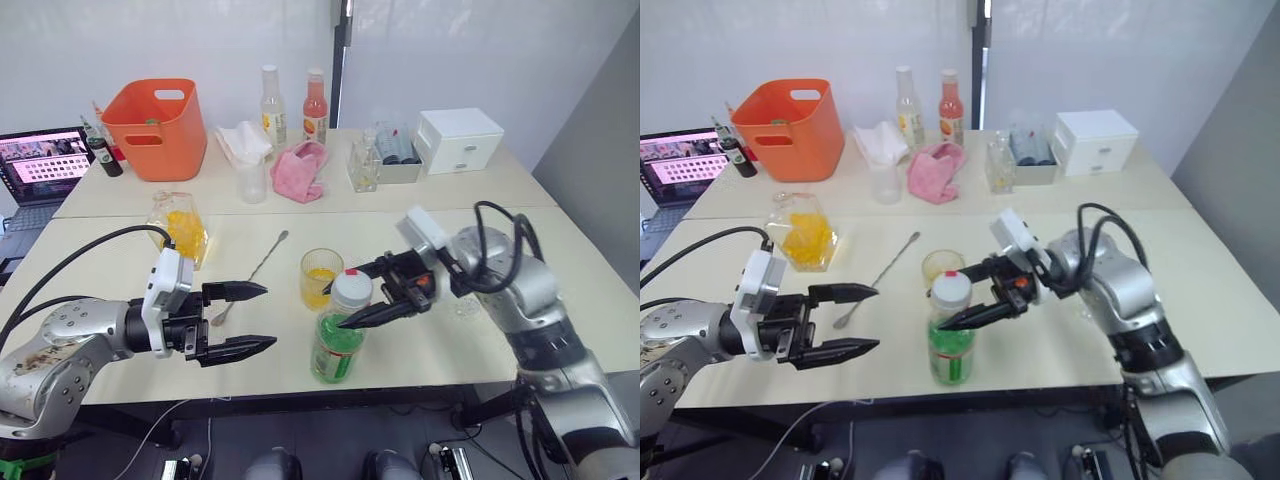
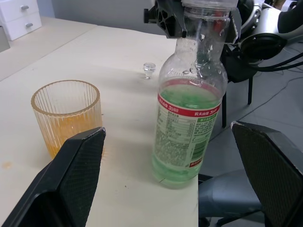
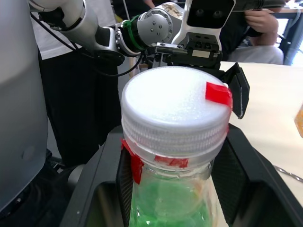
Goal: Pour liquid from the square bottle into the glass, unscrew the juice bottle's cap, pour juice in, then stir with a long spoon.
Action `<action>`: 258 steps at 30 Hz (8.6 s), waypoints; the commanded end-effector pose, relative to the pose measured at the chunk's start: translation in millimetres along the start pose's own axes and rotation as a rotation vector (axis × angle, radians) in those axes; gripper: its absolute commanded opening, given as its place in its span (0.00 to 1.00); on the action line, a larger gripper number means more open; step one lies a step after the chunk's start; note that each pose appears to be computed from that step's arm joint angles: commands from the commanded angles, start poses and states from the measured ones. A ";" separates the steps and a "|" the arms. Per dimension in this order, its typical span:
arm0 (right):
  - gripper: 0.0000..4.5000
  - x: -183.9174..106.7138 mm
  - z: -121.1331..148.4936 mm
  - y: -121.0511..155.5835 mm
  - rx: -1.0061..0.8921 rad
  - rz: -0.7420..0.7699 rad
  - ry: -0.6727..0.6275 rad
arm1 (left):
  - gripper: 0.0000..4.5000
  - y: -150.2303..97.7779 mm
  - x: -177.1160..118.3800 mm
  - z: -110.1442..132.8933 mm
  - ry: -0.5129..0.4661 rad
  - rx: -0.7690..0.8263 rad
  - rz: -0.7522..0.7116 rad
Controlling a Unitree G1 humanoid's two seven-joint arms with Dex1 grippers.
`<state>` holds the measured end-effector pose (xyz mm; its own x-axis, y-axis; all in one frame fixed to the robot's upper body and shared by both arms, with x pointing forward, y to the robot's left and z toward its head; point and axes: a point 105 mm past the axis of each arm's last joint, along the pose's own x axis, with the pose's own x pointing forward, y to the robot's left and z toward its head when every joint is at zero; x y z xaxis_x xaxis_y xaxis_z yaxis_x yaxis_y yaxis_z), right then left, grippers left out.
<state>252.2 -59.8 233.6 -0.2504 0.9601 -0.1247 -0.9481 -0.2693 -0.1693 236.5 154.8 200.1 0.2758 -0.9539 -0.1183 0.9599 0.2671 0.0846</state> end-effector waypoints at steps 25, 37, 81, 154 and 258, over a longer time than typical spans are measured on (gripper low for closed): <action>0.38 -0.9 26.1 -6.4 0.032 -0.853 0.043 | 1.00 9.9 11.7 5.1 -0.041 0.100 -0.038; 0.38 10.6 11.4 7.6 -0.022 -0.801 0.025 | 1.00 12.8 14.4 6.3 -0.039 0.106 -0.053; 0.67 -21.0 -11.5 -35.0 -0.035 0.064 0.060 | 1.00 4.3 6.0 9.5 -0.009 0.106 -0.033; 0.99 -35.2 -21.4 -0.2 0.046 -0.286 0.076 | 1.00 13.9 17.4 9.9 -0.036 0.149 -0.066; 0.99 -12.2 9.0 -0.1 0.027 -0.387 -0.027 | 1.00 8.4 44.8 26.1 -0.053 0.076 -0.068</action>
<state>258.9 -69.9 228.8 0.1413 0.9883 -0.0567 -0.9817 0.1325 -0.1369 258.5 116.2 214.9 0.2097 -0.9750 -0.0733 0.9725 0.2002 0.1190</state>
